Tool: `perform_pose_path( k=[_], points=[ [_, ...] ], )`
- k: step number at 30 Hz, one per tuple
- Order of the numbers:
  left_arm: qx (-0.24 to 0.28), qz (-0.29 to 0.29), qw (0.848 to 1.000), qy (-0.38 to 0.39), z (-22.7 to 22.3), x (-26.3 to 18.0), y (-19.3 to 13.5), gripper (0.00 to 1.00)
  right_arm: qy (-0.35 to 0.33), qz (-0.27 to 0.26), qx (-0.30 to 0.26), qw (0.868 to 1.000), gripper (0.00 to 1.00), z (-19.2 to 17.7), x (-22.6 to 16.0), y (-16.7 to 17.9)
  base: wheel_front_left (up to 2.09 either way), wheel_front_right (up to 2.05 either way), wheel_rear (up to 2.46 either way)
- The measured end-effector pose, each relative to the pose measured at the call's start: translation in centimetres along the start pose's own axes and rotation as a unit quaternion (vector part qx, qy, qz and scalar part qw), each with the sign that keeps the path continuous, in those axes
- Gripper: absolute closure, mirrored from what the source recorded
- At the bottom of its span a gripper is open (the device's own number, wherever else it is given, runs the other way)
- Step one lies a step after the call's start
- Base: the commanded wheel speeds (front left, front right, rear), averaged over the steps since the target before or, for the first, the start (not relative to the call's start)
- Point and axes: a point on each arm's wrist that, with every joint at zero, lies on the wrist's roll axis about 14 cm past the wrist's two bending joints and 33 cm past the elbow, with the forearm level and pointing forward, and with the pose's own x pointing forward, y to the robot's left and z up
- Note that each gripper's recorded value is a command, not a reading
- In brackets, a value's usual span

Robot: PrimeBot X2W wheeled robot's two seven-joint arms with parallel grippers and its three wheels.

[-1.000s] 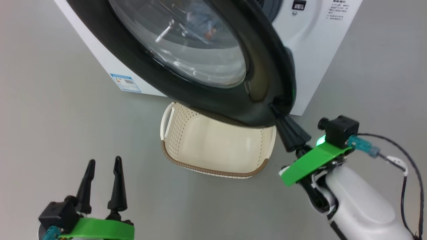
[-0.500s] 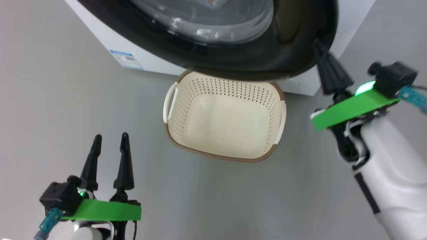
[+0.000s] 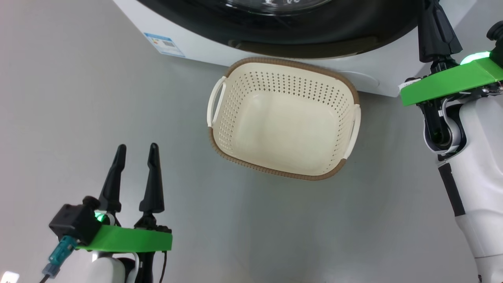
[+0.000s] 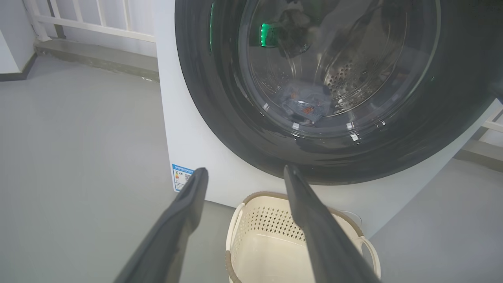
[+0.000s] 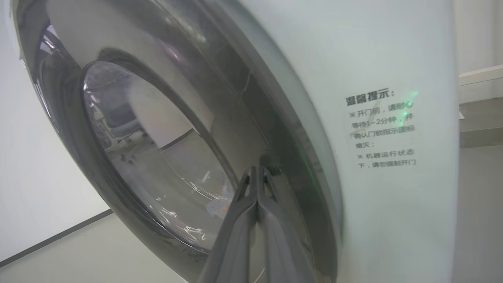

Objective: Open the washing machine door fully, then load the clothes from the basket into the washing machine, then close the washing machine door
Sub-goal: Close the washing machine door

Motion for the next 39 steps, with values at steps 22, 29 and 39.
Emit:
perform_pose_path(
  k=[22, 29, 39],
  points=[
    [0.007, 0.001, 1.0, -0.011, 1.1, -0.7, 0.2, 0.0, 0.039, 0.021, -0.019, 0.999, 0.59, -1.0, -4.0, 2.3, 0.0, 0.0, 0.0],
    [0.009, 0.004, 1.0, -0.004, 1.0, -2.5, 0.9, 0.0, 0.049, 0.0, -0.011, 0.999, 0.0, -0.8, -8.3, 2.9, 0.0, 0.0, 0.0],
    [0.013, -0.026, 1.0, -0.009, 1.4, -3.3, -0.3, 0.0, 0.049, -0.06, -0.023, 0.997, 0.0, 0.7, -13.8, 0.5, 0.0, 0.0, 0.0]
  ],
)
